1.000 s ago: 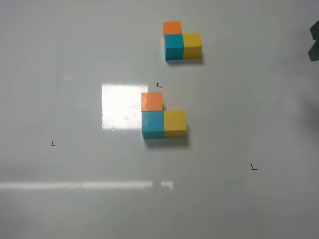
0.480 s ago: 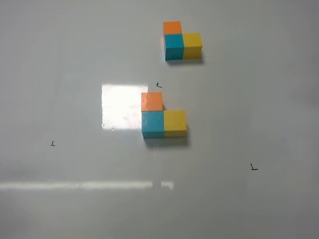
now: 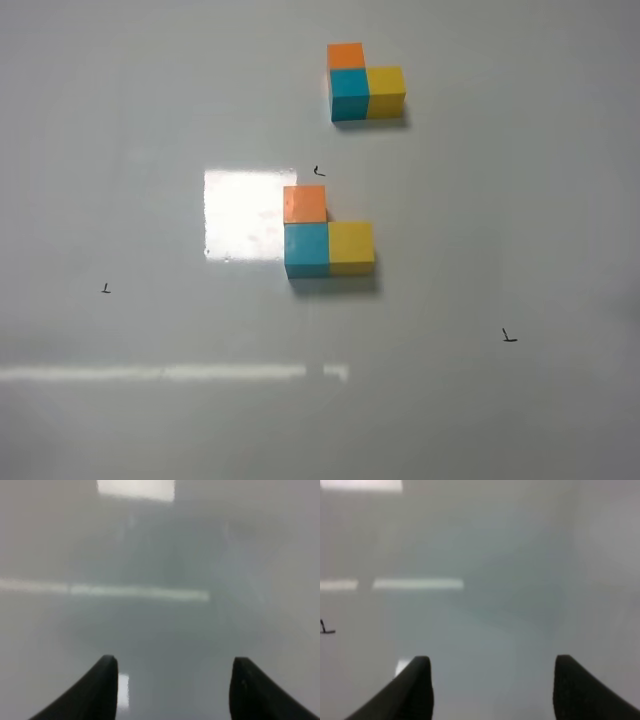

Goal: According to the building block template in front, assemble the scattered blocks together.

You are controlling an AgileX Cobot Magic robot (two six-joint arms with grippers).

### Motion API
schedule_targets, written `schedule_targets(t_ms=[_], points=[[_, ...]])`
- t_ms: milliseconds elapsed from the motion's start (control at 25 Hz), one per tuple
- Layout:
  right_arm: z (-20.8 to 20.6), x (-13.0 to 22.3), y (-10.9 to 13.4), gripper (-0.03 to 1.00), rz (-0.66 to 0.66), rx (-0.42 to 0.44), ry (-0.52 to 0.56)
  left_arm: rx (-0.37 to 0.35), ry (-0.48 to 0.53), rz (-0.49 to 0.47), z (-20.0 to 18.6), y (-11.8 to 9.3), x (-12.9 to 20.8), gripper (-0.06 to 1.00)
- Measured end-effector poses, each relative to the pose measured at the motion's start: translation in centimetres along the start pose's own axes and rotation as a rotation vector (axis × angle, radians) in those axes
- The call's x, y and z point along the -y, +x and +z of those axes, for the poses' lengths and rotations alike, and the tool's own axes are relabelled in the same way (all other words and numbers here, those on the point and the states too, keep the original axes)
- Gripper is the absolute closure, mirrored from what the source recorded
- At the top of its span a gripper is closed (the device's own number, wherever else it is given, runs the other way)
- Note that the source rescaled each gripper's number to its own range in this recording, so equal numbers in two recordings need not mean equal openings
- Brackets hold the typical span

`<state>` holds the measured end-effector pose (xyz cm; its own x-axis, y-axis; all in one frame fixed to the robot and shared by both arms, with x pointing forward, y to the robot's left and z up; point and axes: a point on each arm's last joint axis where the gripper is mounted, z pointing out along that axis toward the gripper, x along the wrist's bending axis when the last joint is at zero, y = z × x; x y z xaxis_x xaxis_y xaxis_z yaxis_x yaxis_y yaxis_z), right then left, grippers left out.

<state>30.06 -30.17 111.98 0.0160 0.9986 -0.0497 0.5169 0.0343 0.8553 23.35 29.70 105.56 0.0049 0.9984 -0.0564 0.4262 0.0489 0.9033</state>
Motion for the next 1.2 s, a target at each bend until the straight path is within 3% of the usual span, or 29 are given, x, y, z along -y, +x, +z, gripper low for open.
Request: schedule_targets(t_ms=[200,480,680,1200], points=[[-0.4,4.8,0.8,0.39,0.03,-0.06,-0.029,0.0,0.0,0.0,0.0,0.0,0.0,0.7],[-2.8,8.3,1.0,0.45,0.022,-0.06,-0.14,0.0,0.0,0.0,0.0,0.0,0.0,0.7],[-2.4,9.1,1.0,0.54,0.029,-0.063,-0.092,0.0,0.0,0.0,0.0,0.0,0.0,0.7],[-2.4,9.1,1.1,0.55,0.052,-0.071,-0.091,0.0,0.0,0.0,0.0,0.0,0.0,0.7]])
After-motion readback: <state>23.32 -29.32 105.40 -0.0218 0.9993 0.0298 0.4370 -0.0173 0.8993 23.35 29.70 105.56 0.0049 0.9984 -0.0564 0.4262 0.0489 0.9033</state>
